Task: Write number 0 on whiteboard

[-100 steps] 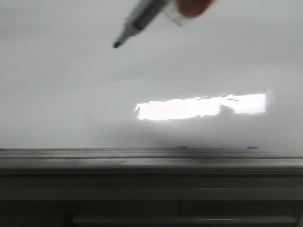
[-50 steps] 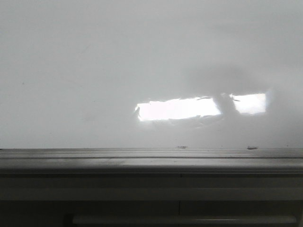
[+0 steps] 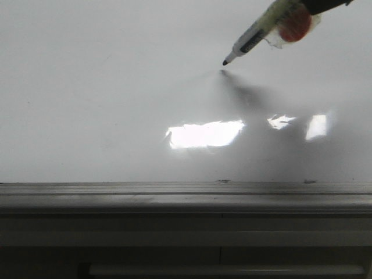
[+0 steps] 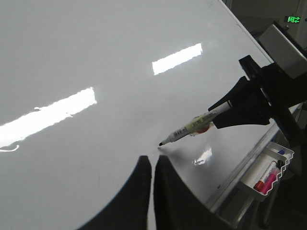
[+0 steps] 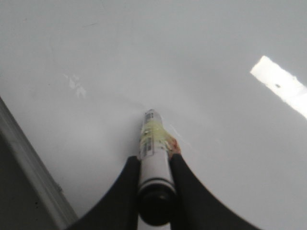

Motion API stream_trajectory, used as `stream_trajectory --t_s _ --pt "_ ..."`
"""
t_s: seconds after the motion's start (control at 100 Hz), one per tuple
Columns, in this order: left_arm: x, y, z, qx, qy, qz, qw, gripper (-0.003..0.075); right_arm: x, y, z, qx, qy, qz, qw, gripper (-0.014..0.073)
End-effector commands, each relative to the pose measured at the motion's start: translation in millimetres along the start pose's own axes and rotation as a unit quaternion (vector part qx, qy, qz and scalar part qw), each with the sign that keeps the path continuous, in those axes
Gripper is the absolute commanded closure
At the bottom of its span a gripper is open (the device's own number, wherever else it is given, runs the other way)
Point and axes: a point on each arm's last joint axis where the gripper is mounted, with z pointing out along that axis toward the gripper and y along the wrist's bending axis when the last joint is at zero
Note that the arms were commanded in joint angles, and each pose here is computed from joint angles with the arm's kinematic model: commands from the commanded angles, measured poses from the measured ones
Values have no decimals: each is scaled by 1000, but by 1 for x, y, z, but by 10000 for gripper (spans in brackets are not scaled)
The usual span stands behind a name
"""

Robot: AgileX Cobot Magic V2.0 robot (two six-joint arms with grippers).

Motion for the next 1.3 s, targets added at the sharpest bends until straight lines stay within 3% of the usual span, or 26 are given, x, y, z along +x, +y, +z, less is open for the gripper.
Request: stream_trajectory --t_s 0.0,0.44,0.71,1.0,1.29 --pt "-13 -3 0 15 -36 4 999 740 -26 -9 -4 19 -63 -18 998 642" --pt "-12 -3 0 14 -34 4 999 740 -34 -10 10 23 -42 -29 998 642" --pt "-12 -3 0 13 -33 4 999 740 -35 -3 19 -6 -41 5 999 643" --pt "-12 -3 0 13 -33 5 999 740 -23 -1 19 -11 22 30 999 643" --pt "-13 -2 0 9 -35 12 999 740 -22 7 17 -31 35 33 998 643"
